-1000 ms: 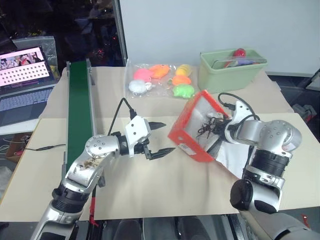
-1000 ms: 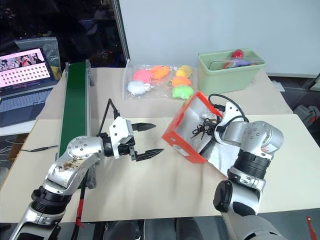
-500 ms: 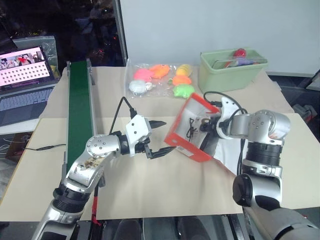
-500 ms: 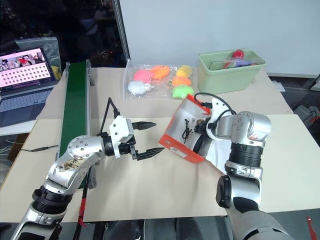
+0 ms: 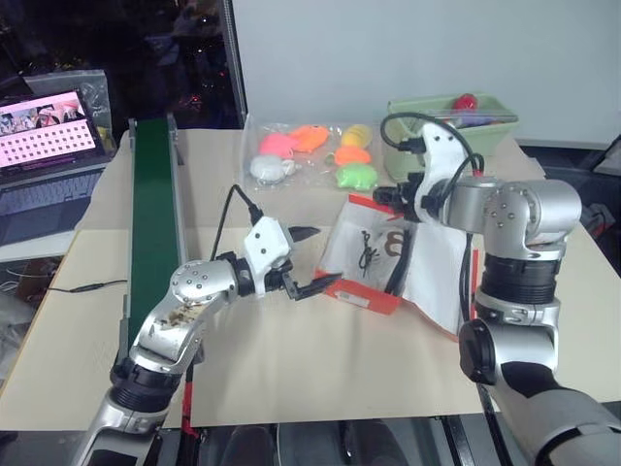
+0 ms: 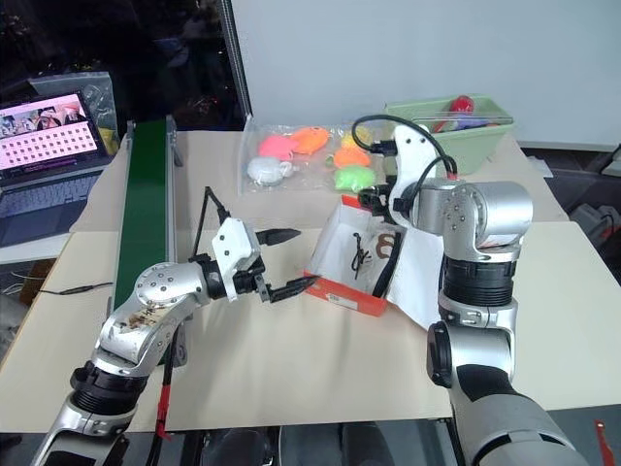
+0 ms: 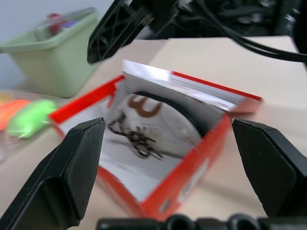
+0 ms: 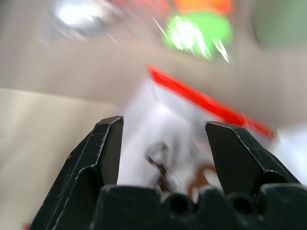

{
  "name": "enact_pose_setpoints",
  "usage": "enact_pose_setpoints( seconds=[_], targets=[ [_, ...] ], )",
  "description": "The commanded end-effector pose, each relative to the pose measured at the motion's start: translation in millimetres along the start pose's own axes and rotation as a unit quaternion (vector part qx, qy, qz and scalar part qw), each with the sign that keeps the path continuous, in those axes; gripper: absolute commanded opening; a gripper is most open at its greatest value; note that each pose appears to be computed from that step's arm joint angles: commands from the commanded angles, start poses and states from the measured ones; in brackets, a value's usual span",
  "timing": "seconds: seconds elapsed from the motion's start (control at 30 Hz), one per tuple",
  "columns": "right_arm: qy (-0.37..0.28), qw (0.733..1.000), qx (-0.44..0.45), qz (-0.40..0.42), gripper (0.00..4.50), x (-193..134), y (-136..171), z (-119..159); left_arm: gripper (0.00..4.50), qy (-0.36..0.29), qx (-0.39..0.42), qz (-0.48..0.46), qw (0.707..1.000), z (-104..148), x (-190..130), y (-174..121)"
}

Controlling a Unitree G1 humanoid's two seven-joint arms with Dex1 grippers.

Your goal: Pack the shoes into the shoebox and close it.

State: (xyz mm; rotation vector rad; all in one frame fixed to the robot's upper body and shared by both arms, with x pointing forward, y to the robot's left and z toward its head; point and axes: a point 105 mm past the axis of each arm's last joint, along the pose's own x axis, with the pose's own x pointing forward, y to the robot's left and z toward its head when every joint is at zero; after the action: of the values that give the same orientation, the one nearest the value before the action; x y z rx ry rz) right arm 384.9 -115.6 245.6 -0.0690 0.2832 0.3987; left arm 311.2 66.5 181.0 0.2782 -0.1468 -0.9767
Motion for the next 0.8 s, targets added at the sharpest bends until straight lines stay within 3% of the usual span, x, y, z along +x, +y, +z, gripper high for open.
enact_pose_setpoints(
  seconds=[0.03,0.1,0.2,0.33,0.37,0.5,0.8],
  targets=[
    [-0.129,0.953,-0.182,0.203,3.26,-34.7,73.7,5.1,4.5,0.009,-0.023,0.276,0.961,0.4,-19.6,64.8],
    [-0.136,0.927,-0.208,0.281,3.26,-51.0,91.2,-16.8,4.5,0.025,-0.056,0.404,0.913,-7.6,-41.8,86.3],
    [-0.134,0.923,-0.212,0.291,3.26,-52.7,83.6,-35.9,4.5,0.073,-0.039,0.499,0.863,-21.4,-75.3,96.3],
    [-0.138,0.914,-0.17,0.341,4.29,-55.2,83.1,-51.1,4.5,0.137,-0.061,0.576,0.803,-51.7,-120.8,105.3],
    [-0.135,0.911,-0.168,0.352,4.48,-55.0,83.2,-57.6,4.5,0.149,-0.061,0.582,0.797,-57.3,-127.7,106.9],
    [-0.144,0.902,-0.167,0.371,4.48,-50.8,86.2,-70.1,4.5,0.169,-0.047,0.596,0.784,-64.7,-145.7,115.0],
    [-0.148,0.887,-0.157,0.408,4.48,-50.9,102.0,-82.5,4.5,0.19,-0.048,0.584,0.788,-70.3,-150.2,112.4]
  ],
)
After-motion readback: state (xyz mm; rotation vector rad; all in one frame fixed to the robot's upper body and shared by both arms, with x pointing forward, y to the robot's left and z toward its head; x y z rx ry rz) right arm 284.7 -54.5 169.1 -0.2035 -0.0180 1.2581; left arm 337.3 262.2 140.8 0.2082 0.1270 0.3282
